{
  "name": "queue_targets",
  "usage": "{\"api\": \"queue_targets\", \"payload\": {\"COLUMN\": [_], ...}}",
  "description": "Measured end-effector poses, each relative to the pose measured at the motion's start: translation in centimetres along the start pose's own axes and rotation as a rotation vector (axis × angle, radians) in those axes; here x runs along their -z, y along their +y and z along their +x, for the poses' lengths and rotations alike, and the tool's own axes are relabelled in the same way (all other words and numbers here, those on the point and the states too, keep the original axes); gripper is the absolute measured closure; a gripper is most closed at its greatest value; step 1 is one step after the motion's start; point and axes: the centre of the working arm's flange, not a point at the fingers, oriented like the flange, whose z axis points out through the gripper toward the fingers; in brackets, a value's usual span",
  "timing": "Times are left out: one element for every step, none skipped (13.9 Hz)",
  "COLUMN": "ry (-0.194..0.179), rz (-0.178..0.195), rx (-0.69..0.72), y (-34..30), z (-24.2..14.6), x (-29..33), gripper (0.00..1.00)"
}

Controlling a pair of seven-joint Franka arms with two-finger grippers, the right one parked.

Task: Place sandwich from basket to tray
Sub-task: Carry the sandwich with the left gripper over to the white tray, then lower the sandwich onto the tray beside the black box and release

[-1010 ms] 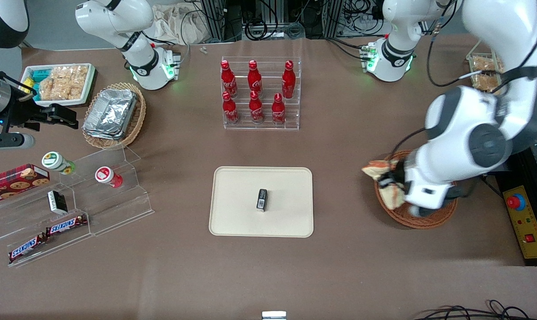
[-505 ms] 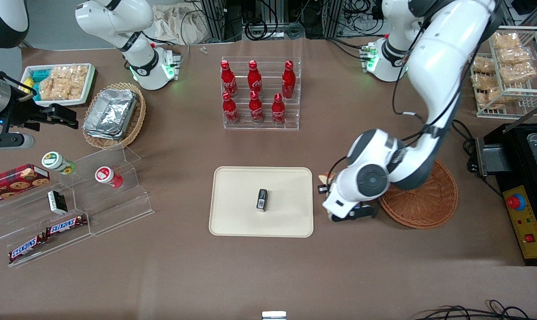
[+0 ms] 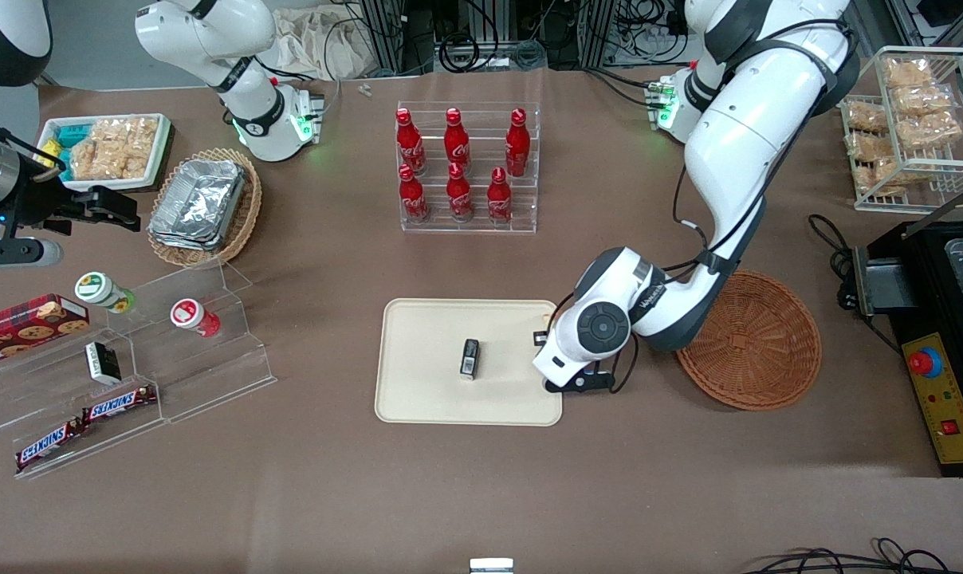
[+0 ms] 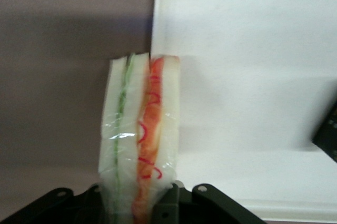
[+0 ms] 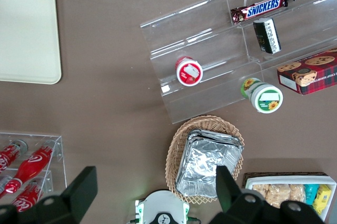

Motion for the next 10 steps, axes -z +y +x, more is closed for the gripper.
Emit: {"api": "queue_targets", "payload": {"ry": [0.009,0.017,0.022,0.024,0.028,0.032,0.040,0.048,0.051,0.055], "rz": [-0.005,-0.010,-0.012,-0.010,-0.002,0.010,0.011,0.002,-0.001,-0.002], "rx": [-0.007,-0.014,-0.018,-0.023,-0.029,-0.035,-0.038,-0.038,-0.037,-0.036], "y": [0.6,1.2,1.6,1.9,2.1,2.1,2.2,2.4,2.5,2.5], "z": [-0.1,-0.2,-0.3,-0.3,-0.1,0.2,0.6,1.0,1.3,1.4], "x": [0.5,0.8,1.0,0.8,0.2,-0.8,-1.8,-2.2,-2.0,-1.8], "gripper": [0.79,0.79,0.79,0.79,0.79,0.79,0.80,0.82,0.81,0.76]}}
